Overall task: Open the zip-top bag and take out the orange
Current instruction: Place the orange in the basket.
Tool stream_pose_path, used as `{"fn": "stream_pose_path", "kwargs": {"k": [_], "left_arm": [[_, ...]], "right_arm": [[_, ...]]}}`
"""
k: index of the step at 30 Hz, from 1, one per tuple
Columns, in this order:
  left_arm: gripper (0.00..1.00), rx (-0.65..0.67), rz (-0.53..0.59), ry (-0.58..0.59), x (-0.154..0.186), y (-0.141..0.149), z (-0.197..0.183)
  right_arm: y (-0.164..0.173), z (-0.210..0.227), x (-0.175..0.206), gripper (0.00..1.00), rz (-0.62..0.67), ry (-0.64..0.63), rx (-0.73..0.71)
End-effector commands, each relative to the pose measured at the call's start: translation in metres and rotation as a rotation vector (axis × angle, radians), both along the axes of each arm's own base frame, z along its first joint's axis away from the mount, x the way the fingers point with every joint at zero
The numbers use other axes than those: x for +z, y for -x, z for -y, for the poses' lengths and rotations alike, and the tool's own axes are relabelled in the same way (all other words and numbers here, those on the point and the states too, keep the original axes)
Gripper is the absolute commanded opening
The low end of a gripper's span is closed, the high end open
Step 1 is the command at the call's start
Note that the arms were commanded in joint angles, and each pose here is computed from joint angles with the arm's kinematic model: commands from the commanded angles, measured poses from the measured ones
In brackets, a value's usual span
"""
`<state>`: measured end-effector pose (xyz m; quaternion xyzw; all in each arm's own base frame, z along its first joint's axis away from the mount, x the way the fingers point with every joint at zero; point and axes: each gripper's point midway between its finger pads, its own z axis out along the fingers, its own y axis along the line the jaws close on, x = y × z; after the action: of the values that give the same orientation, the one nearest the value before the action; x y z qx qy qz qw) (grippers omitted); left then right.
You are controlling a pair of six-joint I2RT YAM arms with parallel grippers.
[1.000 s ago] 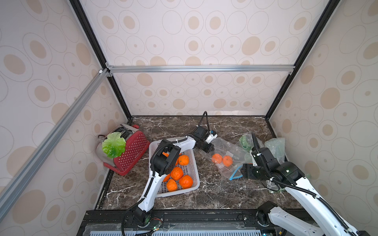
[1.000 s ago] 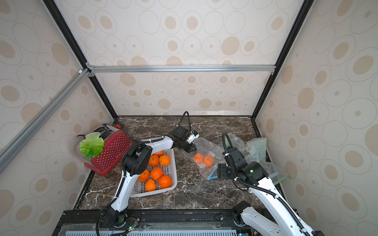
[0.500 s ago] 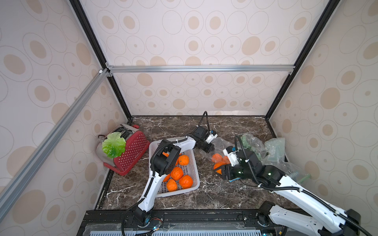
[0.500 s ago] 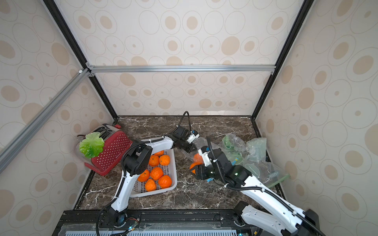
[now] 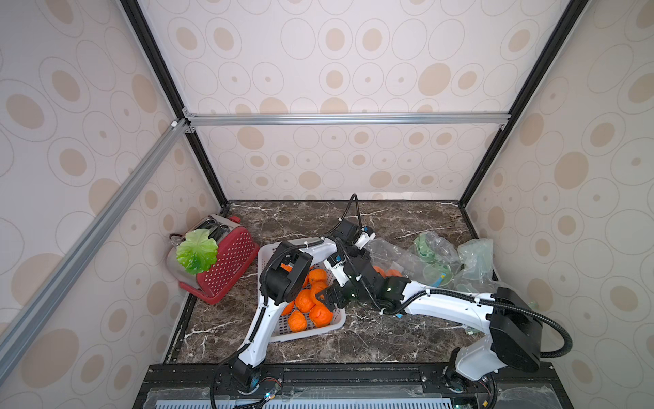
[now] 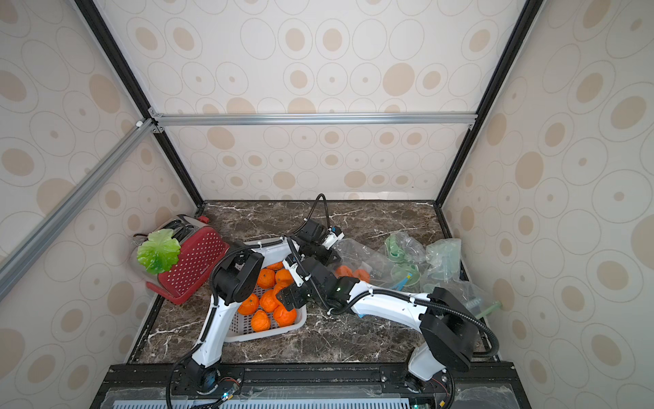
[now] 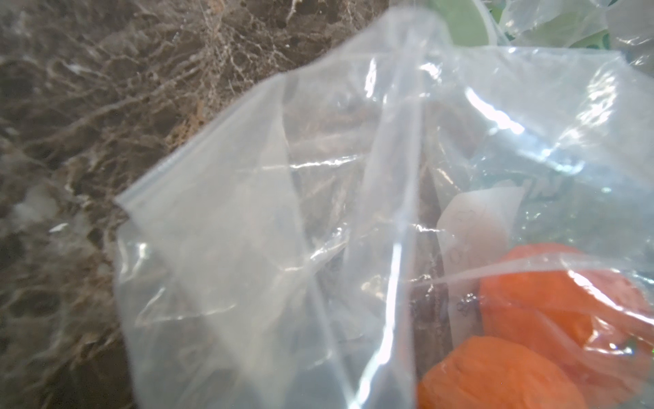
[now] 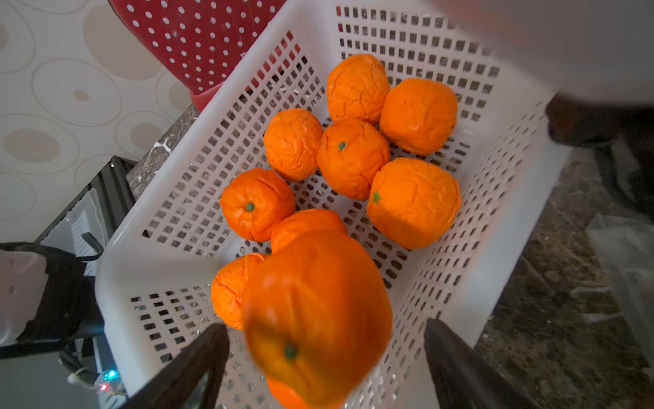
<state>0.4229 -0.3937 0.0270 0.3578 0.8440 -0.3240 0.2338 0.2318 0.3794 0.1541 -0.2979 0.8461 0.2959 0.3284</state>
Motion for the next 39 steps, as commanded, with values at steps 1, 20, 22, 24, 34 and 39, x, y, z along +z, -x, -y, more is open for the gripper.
{"fn": "stream_pose_path", "kwargs": {"k": [1, 20, 22, 24, 34, 39], "left_arm": [[0.00, 0.009, 0.015, 0.011, 0.010, -0.005, -0.004], [0.00, 0.065, -0.017, -0.077, -0.008, -0.021, -0.017], [0.00, 0.065, -0.019, -0.092, -0.010, -0.021, -0.019], [0.00, 0.061, -0.022, -0.097, -0.011, -0.019, -0.020], [0.00, 0.046, -0.028, -0.082, -0.013, -0.016, -0.018], [0.00, 0.035, -0.029, -0.069, -0.013, -0.013, -0.017]], "right_arm": [[-0.011, 0.020, 0.015, 0.93, 0.125, 0.061, -0.056], [0.062, 0.317, 0.000, 0.35, -0.046, 0.272, -0.922], [0.057, 0.321, -0.003, 0.29, -0.031, 0.292, -0.969], [0.047, 0.322, -0.014, 0.28, -0.019, 0.353, -0.984], [-0.023, 0.280, -0.051, 0.32, -0.092, 0.214, -0.842], [-0.055, 0.255, -0.056, 0.37, -0.038, 0.165, -0.762]]}}
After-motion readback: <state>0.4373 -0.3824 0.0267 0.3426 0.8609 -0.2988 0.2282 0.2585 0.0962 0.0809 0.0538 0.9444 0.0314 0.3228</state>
